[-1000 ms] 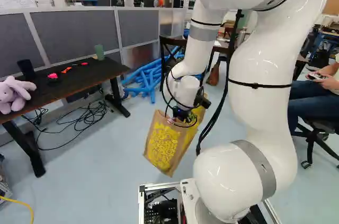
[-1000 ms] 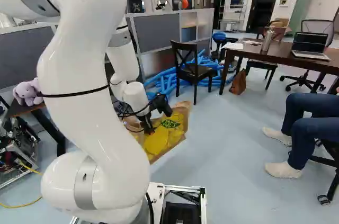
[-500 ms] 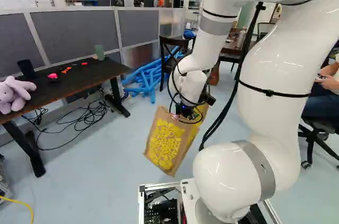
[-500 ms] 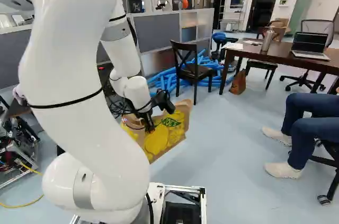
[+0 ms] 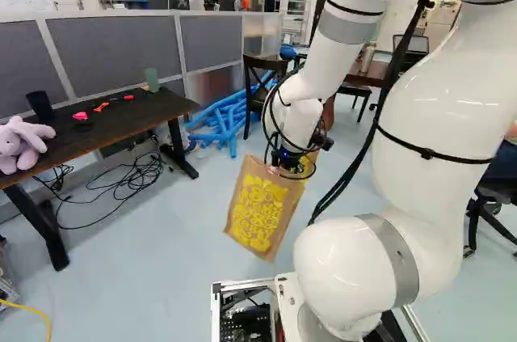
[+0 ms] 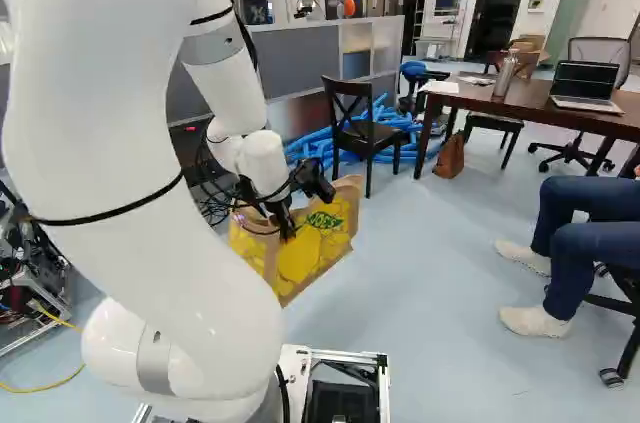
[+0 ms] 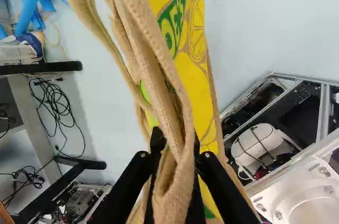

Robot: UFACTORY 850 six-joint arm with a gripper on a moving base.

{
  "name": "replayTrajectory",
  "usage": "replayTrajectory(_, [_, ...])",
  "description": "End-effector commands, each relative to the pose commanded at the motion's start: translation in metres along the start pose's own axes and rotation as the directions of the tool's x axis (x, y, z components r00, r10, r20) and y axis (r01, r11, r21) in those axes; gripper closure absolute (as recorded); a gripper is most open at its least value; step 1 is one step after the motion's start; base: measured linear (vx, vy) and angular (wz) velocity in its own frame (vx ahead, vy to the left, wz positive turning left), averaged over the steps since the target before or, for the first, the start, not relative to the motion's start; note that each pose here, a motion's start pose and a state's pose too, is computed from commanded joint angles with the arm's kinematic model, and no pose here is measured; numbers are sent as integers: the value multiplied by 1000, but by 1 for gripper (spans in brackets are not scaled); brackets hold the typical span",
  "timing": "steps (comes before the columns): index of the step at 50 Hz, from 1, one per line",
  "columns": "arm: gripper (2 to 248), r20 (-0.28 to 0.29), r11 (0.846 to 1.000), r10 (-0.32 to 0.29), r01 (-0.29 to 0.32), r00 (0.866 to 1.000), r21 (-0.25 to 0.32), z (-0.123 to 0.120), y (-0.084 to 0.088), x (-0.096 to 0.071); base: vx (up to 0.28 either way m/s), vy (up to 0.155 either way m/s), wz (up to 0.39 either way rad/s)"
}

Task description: Pick up the bag on the ground and place it on the table

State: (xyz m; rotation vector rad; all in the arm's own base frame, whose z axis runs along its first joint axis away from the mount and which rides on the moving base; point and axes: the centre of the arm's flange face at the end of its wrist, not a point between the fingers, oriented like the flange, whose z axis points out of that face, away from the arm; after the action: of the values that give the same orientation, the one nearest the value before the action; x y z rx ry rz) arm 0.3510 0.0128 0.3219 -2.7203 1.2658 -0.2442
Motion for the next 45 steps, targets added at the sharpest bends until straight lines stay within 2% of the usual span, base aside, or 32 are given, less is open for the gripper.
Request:
replayTrajectory(18, [215, -15, 998, -69, 69, 998, 12, -21, -13, 12, 0, 0, 0])
replayTrajectory(45, [215, -28, 987, -158, 159, 987, 5, -52, -35, 30, 0, 0, 0])
